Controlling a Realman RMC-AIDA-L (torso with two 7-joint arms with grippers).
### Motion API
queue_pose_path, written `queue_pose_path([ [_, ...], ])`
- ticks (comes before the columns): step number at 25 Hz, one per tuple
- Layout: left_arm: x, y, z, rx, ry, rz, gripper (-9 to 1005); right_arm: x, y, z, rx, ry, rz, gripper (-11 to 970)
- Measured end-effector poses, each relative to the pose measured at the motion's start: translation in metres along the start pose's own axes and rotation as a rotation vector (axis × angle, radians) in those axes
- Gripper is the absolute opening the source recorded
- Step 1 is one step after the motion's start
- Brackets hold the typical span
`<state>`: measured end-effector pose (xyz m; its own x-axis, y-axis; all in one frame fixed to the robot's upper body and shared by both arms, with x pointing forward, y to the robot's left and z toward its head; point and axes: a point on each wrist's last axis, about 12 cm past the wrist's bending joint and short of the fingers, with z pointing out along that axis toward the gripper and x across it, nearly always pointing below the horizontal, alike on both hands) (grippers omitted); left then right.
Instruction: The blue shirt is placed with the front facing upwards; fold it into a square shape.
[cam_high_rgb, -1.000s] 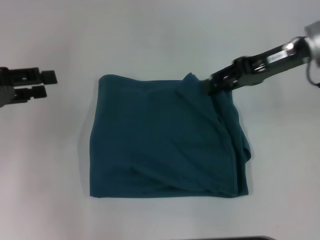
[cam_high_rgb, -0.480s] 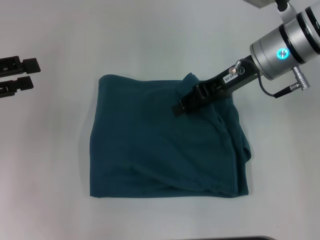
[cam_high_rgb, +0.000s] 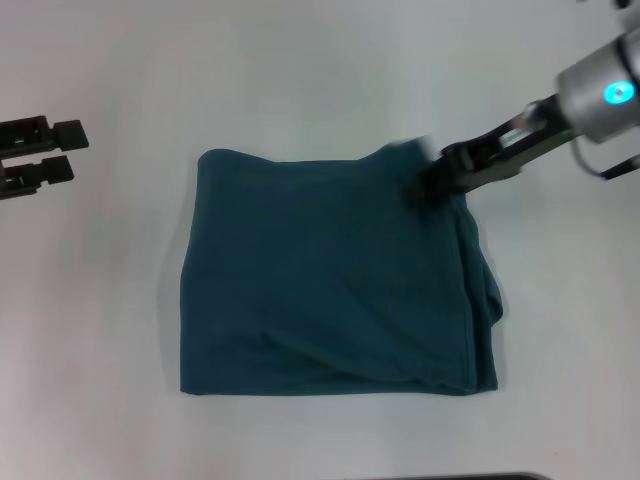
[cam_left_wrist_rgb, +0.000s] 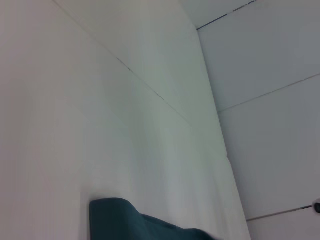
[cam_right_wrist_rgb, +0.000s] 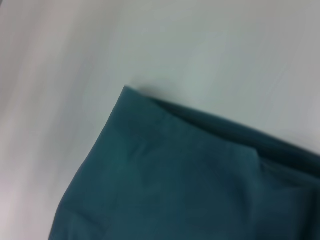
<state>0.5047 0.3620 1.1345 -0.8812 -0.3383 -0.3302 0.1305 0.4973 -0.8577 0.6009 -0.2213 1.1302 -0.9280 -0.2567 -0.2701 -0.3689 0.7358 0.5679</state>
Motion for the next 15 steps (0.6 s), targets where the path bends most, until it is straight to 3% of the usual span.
queue_pose_path([
  [5,0.001,0.001,0.001,0.007,0.003,-0.003,683,0.004,-0.017,-0.042,0.034,-0.095,0.055,415],
  [8,0.001,0.001,0.002,0.01,0.004,0.001,683,0.005,-0.024,-0.054,0.021,-0.136,0.085,415],
  [15,0.001,0.001,0.0,0.015,-0.002,0.004,683,0.004,-0.005,-0.031,-0.097,-0.099,0.027,415],
])
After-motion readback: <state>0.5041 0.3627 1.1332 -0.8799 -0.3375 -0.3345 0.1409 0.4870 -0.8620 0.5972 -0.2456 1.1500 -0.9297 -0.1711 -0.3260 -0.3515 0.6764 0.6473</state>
